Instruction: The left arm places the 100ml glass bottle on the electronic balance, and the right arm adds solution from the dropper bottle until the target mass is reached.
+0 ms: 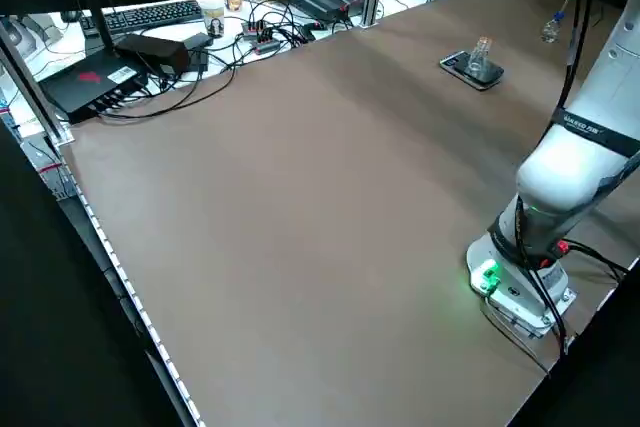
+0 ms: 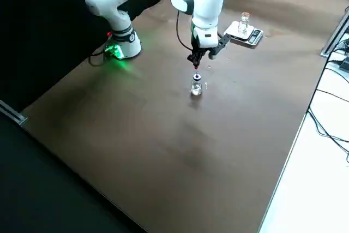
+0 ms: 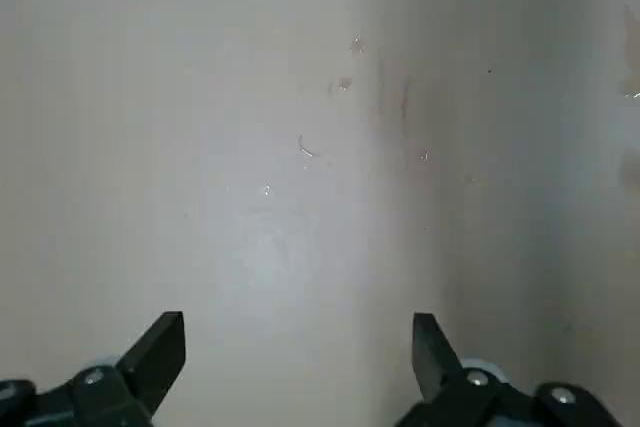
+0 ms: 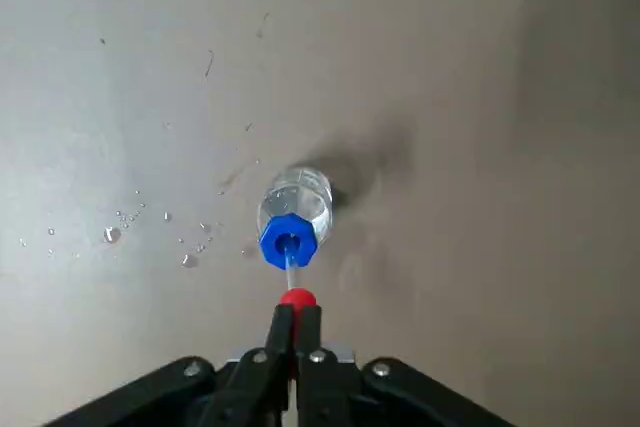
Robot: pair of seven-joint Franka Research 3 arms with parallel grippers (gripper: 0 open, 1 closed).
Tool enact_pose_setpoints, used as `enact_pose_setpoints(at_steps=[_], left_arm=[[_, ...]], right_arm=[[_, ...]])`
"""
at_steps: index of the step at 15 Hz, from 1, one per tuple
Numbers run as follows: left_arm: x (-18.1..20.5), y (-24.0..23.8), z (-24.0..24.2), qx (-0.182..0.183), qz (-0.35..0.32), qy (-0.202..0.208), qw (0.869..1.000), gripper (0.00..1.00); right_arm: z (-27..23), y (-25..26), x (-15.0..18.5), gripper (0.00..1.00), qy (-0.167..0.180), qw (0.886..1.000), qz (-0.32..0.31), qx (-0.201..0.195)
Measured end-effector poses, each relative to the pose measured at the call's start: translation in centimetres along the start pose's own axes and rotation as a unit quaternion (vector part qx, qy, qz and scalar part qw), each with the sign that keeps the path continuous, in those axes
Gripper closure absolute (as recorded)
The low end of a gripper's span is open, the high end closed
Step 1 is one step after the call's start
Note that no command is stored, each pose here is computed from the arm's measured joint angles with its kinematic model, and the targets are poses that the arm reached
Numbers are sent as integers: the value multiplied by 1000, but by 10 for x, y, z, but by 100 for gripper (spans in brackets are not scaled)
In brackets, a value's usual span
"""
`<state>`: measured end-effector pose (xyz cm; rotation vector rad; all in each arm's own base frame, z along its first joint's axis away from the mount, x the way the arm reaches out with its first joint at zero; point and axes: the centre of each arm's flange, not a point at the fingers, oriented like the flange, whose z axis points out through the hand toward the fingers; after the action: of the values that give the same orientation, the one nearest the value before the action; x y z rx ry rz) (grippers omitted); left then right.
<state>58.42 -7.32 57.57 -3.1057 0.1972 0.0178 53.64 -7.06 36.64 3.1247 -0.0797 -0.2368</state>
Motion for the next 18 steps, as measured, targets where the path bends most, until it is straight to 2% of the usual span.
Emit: enact_pose_setpoints(at_steps=[18], left_arm=[[0, 0, 0, 0, 0, 0, 1000, 0]], right_arm=[[-1, -3, -1, 96, -7, 1000, -3, 0]])
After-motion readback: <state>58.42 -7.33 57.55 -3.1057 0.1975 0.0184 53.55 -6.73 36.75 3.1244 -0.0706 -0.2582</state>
